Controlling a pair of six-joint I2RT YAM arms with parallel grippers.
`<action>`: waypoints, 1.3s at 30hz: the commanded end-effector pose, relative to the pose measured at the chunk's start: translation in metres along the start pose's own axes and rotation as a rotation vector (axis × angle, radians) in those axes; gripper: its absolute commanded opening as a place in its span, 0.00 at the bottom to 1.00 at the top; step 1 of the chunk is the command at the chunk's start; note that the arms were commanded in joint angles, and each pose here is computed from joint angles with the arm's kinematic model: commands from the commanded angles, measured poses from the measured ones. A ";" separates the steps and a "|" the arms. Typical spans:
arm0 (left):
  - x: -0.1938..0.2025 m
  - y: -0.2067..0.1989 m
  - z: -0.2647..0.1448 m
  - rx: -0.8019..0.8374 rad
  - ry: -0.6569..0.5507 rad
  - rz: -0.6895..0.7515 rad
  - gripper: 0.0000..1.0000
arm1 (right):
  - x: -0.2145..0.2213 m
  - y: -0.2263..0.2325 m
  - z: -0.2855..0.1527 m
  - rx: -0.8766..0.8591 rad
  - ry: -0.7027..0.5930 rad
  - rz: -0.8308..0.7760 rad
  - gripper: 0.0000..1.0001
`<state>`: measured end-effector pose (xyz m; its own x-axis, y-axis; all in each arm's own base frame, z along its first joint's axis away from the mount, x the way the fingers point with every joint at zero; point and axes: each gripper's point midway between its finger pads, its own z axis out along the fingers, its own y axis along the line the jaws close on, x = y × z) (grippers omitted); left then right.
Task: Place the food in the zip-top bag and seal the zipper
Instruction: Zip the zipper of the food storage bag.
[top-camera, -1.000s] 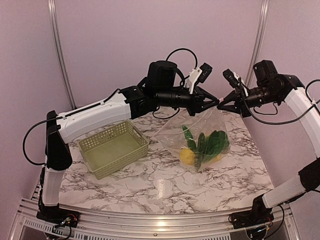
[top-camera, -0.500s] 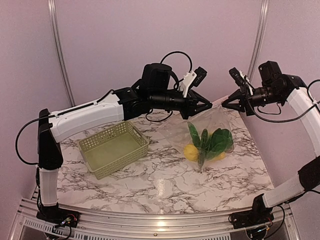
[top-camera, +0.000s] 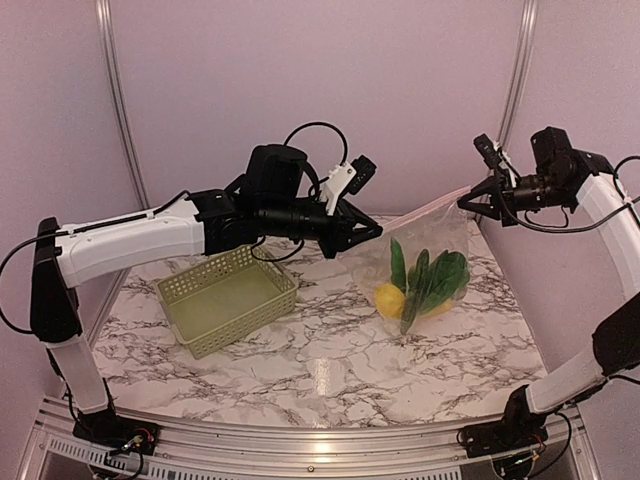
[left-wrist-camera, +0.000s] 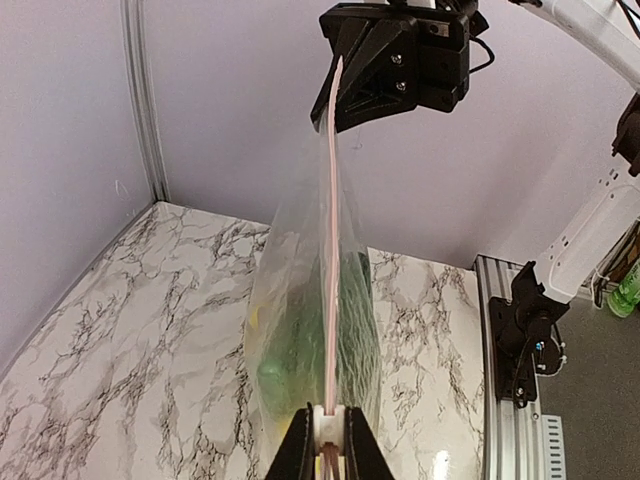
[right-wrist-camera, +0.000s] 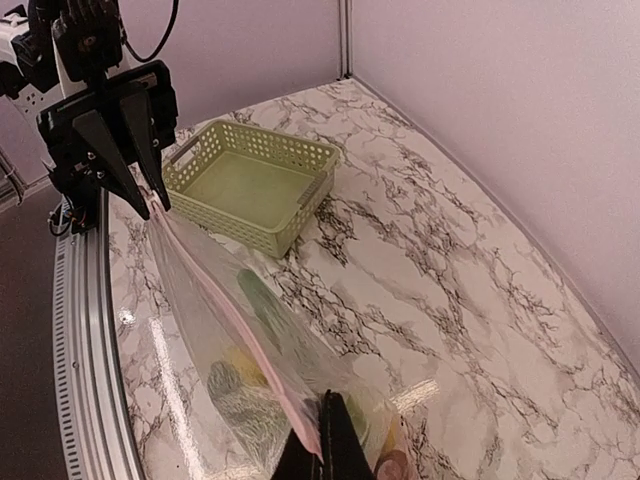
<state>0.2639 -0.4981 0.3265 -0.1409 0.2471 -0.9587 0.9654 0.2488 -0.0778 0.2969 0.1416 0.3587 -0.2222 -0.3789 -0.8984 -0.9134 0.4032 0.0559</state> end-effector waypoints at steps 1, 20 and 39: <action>0.031 0.014 -0.021 -0.055 0.103 -0.035 0.00 | -0.009 -0.024 -0.012 0.089 -0.029 -0.063 0.00; 0.064 0.023 -0.043 -0.095 0.140 -0.071 0.00 | -0.003 -0.039 -0.006 0.111 -0.021 -0.031 0.00; 0.012 0.097 -0.023 -0.191 0.046 0.046 0.00 | -0.022 -0.098 0.016 0.113 -0.105 -0.063 0.00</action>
<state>0.3143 -0.4478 0.3090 -0.1598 0.2623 -0.9517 0.9220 0.3840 -0.0490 0.3520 0.1330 0.3410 -0.2407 -0.3452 -0.9071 -0.8910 0.4493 0.0654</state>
